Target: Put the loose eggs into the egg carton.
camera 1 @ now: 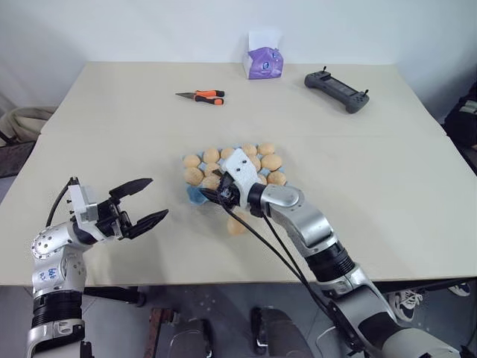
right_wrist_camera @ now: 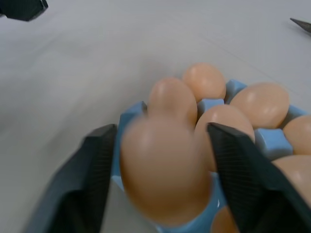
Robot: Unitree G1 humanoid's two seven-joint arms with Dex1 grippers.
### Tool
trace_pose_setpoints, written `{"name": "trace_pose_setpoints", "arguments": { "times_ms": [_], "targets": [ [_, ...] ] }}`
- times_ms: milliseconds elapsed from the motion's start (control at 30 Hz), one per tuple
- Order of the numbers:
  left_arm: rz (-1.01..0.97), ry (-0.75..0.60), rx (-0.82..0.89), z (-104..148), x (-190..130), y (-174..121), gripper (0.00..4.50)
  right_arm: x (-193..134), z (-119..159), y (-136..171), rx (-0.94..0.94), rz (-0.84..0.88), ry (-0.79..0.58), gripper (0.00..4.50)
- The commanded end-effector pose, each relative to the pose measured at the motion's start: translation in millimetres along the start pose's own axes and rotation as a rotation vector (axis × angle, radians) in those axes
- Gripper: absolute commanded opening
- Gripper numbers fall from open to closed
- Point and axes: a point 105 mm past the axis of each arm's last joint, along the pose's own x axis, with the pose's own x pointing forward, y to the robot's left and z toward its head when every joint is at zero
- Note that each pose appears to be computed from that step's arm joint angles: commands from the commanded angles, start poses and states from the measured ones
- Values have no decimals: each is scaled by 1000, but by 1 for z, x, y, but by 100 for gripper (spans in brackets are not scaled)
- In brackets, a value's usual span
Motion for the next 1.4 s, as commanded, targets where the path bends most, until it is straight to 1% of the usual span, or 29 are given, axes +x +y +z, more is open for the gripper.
{"name": "trace_pose_setpoints", "arguments": {
  "times_ms": [33,233,333,433,533,600,733,800,900,1000,1167,1267,1333,1400],
  "targets": [
    [3,-27,37,12,-1,0,450,1,15,4,-34,11,-55,449],
    [3,-22,36,12,-3,-2,450,-10,28,2,-41,24,-101,449],
    [10,-10,41,13,-5,0,450,-29,40,-8,-7,25,-150,449],
    [20,1,46,15,-9,2,450,-55,48,-19,-7,19,-222,449],
    [34,12,50,16,-14,2,450,-88,48,-29,-19,24,-286,449],
    [43,16,49,16,-17,2,450,-113,43,-35,-43,37,-320,449],
    [50,30,35,12,-24,-1,450,-153,27,-47,-69,60,-327,449],
    [50,35,30,10,-26,-3,450,-167,20,-51,-68,67,-318,449],
    [56,41,24,9,-30,-5,450,-200,3,-52,-86,125,-281,449],
    [57,49,21,8,-35,-8,450,-226,-19,-51,-80,164,-177,449],
    [51,57,29,10,-38,-13,450,-259,-49,-51,-53,154,-27,449],
    [13,49,58,13,-29,-20,450,-269,-54,-60,-55,78,10,449],
    [-23,23,67,20,-15,-27,450,-271,-51,-65,-56,34,6,449],
    [-72,-6,75,25,5,-34,450,-269,-49,-66,-54,15,4,449]
  ]
}}
